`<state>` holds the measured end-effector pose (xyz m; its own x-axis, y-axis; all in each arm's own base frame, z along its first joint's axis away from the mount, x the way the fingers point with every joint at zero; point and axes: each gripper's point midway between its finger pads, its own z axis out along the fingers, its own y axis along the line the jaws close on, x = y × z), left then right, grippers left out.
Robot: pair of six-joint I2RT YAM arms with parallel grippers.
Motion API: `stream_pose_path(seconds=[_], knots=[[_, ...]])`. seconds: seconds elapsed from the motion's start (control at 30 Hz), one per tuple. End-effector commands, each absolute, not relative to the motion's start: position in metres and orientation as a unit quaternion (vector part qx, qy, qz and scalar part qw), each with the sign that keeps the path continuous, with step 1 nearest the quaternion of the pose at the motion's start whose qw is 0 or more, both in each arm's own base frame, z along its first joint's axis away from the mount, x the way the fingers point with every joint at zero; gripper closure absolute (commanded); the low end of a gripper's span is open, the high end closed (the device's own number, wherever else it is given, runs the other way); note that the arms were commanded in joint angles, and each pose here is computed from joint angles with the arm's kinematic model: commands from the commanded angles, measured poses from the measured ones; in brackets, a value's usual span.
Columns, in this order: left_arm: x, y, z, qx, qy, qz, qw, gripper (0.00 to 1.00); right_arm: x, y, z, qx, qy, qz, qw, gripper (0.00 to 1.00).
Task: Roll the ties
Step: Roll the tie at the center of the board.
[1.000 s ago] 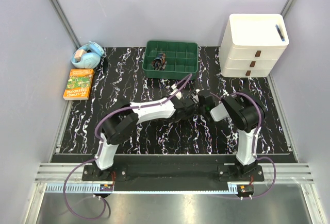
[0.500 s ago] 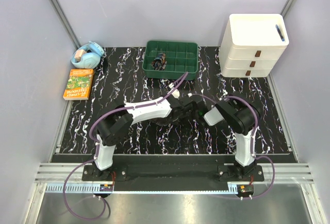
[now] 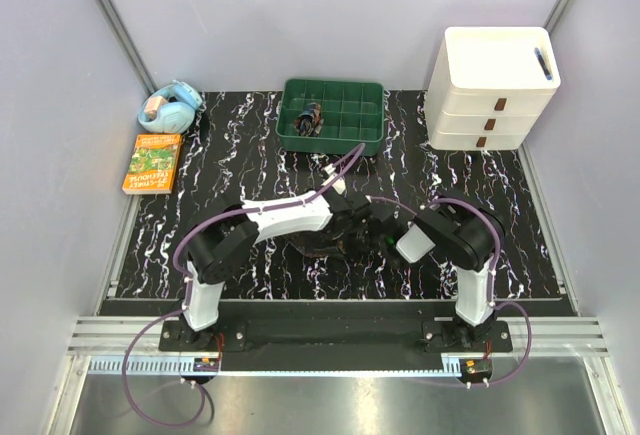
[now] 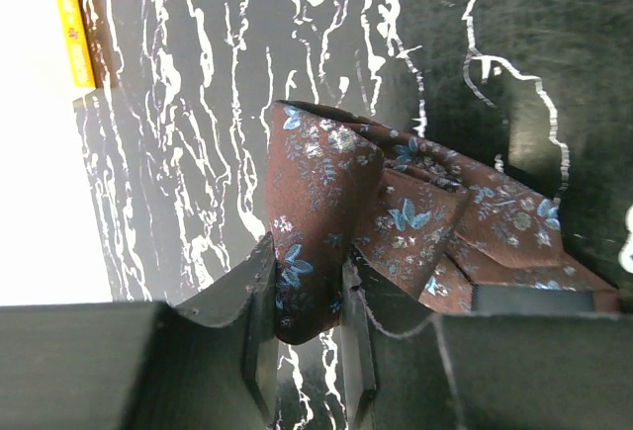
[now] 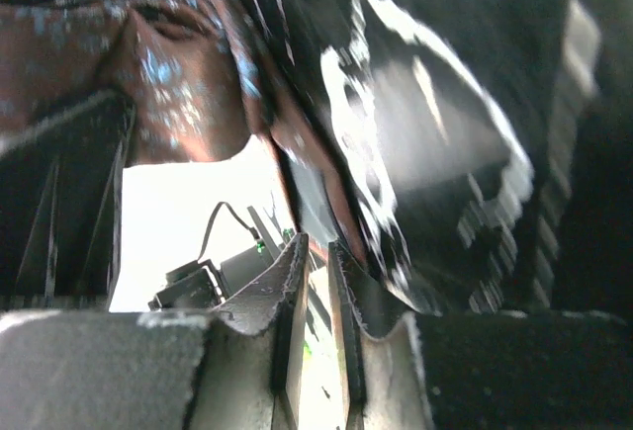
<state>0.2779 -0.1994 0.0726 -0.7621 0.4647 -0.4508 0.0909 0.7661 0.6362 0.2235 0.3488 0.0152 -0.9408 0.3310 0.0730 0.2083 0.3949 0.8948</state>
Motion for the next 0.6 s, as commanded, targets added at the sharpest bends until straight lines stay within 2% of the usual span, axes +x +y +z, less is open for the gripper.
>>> stream_pose_path(seconds=[0.0,0.33,0.5,0.57], knots=[[0.282,-0.186,0.084,0.144,0.866,0.337,0.340,0.80,0.189,0.318,-0.023,0.218,0.865,0.452,0.010,0.78],[0.281,-0.193,0.091,0.165,0.835,0.378,0.365,0.81,0.180,0.295,0.022,0.215,0.845,0.489,0.037,0.77],[0.275,-0.203,0.096,0.179,0.807,0.412,0.384,0.80,0.183,0.260,0.053,0.223,0.835,0.496,0.081,0.77],[0.272,-0.208,0.092,0.179,0.800,0.417,0.392,0.79,0.184,0.235,0.051,0.251,0.846,0.463,0.084,0.76]])
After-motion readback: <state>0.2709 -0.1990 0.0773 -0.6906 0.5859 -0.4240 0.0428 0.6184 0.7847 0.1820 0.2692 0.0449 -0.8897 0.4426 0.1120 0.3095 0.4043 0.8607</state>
